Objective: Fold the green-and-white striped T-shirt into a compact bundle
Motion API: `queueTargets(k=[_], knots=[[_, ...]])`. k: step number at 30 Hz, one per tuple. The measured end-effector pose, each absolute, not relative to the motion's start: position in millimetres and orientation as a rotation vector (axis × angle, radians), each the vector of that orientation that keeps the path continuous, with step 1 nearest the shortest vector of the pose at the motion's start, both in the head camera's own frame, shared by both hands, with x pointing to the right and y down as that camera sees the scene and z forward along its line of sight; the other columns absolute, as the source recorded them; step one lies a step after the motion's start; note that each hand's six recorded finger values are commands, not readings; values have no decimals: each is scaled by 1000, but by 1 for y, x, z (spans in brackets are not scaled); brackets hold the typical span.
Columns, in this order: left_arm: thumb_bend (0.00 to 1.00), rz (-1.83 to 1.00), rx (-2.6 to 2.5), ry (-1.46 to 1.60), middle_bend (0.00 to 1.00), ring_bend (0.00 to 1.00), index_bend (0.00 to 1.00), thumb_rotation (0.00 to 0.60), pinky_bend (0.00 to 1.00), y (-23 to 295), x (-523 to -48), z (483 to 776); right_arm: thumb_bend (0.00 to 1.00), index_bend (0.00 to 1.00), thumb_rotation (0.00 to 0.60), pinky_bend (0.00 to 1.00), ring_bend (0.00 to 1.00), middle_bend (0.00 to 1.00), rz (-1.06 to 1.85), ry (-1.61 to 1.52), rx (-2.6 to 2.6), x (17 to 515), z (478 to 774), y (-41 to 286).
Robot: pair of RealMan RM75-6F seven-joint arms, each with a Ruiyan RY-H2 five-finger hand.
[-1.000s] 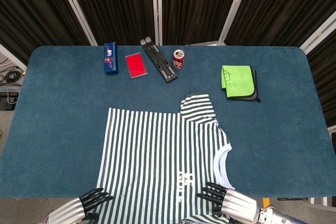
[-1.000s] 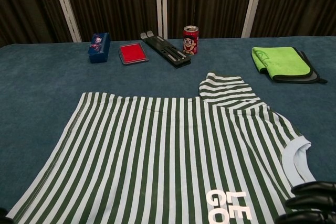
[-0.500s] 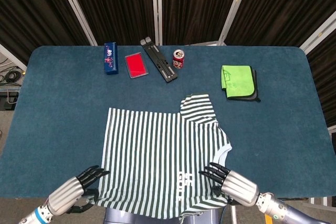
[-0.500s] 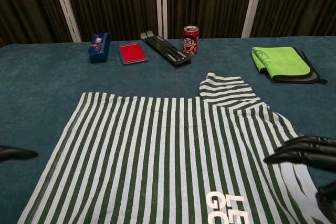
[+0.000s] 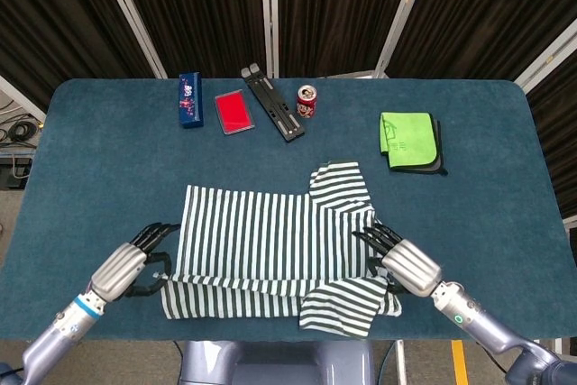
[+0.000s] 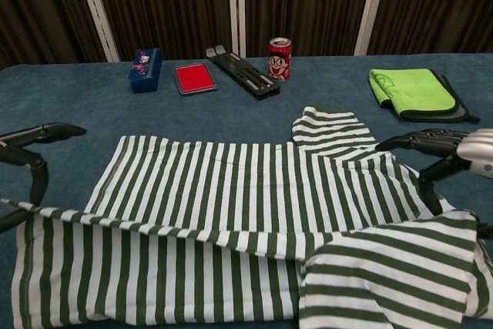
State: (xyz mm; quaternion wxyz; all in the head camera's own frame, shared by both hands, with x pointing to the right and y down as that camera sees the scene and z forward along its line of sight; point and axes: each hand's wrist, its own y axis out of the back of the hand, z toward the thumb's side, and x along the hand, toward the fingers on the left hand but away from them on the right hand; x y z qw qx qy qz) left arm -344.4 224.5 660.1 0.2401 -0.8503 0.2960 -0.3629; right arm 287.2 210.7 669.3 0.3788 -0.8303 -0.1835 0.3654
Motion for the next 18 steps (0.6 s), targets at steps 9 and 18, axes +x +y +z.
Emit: queueTargets(k=[9,18], knots=[[566,-1055,-2293,838,0,0,762,600,0,175,-330,679,441,782,600,0,0,47,1058,-558,-2090,280,699,158],[566,-1138,-2261,908,0,0,762,600,0,133,-326,696,440,782,600,0,0,47,1137,-595,-2040,273,717,120]])
